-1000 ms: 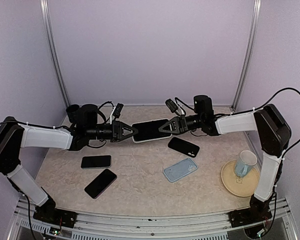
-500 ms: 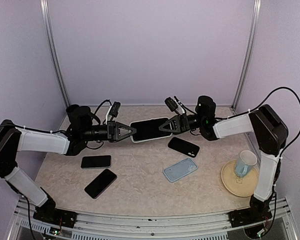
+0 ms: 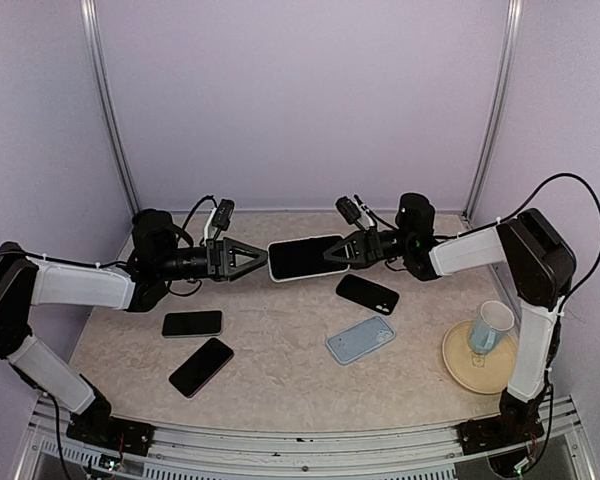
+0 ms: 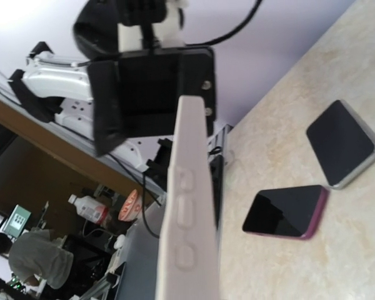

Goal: Put the phone into the phone case
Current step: Press the phone with the phone case.

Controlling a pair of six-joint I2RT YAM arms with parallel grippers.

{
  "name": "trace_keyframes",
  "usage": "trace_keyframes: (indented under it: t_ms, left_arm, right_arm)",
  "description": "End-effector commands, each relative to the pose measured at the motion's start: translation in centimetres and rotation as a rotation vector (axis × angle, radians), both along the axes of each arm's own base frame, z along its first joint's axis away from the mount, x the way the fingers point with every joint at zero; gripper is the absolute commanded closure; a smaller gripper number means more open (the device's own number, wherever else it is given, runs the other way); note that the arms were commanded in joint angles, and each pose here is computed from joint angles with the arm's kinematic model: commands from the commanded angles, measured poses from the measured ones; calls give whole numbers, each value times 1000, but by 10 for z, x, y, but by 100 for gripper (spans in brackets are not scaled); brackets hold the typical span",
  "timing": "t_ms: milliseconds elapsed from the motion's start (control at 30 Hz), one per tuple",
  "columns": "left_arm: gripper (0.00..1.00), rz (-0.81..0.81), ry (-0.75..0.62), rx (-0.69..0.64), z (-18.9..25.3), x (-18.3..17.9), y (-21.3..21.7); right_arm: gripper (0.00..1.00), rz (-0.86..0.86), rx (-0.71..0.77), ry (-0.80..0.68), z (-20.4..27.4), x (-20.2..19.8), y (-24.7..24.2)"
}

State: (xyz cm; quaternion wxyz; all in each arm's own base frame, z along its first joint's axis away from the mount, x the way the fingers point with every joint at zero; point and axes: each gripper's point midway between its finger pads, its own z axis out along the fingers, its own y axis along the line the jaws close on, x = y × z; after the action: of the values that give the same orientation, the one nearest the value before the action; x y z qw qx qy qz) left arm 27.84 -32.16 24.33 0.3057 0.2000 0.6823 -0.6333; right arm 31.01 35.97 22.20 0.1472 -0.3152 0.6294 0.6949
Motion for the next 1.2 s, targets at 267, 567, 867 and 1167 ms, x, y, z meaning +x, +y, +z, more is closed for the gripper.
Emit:
trace_keyframes:
  t_ms: [267,567,867,1167]
  left_arm:
    - [35,132,64,105,-29,29,4]
    - [30,61,77,98,-36,12,-27]
    - [54,20,85,54,-31,10,-44]
    - [85,14,83,43,-27,11,-46]
  right_arm:
    - [96,-80,10,-133,26,6,-4]
    - [96,-124,-1,-154,30,12,-3]
    - [96,-126,-15,-165,30,11,-3]
    - [96,-126,-40,-170,22,11,-2]
